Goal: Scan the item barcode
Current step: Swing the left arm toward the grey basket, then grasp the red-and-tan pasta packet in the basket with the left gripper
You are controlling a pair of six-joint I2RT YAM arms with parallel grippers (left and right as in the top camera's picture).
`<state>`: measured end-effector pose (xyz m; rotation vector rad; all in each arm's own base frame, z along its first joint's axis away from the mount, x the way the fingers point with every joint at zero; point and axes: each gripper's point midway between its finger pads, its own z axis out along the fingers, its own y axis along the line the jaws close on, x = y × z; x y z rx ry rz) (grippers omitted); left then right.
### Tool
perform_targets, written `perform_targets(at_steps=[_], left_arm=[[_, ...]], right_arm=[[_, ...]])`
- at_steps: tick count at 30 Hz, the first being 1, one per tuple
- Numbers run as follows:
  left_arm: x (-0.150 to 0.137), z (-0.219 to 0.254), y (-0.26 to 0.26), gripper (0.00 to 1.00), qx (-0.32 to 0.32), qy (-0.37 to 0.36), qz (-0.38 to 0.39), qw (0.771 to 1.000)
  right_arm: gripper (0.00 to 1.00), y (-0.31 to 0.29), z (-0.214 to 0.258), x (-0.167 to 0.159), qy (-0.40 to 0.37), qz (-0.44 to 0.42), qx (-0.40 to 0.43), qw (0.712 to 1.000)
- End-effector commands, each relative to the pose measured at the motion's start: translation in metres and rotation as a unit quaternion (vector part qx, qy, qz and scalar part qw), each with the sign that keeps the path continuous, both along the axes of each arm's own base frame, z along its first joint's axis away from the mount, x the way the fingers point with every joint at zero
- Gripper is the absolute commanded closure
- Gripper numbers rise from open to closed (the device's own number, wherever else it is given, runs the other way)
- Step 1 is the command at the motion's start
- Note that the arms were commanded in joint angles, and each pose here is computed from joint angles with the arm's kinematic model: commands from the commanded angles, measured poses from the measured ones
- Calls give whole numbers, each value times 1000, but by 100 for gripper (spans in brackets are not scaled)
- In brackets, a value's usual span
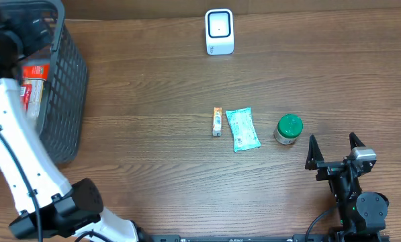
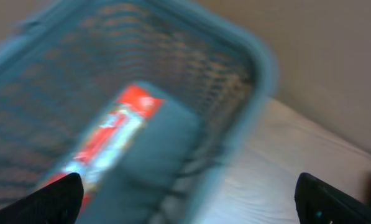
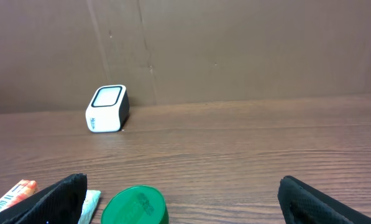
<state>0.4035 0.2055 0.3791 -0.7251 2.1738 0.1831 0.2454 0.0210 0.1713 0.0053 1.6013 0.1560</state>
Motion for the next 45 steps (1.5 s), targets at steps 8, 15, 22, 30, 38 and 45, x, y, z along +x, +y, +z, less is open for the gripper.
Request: perform_targets(at_steps=[8,15,22,30,38,45], left_arm=[[-31,-35,89,0,73,100,23,992],[-22,-113,129,0,38,179,16,983],[-14,-208,155,0,6,265,-32,964],[-5,-278,168,0,-5,311,-76,947],[5,-327,178,0,3,328,-108,938],[17,-370,165,0,-31,315,-157,935]], right_arm=[[0,-1,-2,0,-2,-2,0,1000],[0,-1,-2,0,-2,-2,0,1000],[0,-1,-2,0,-2,-2,0,1000],[0,-1,-2,0,-2,-2,0,1000],[0,-1,-2,0,-2,-2,0,1000],[0,-1,-2,0,-2,-2,0,1000]])
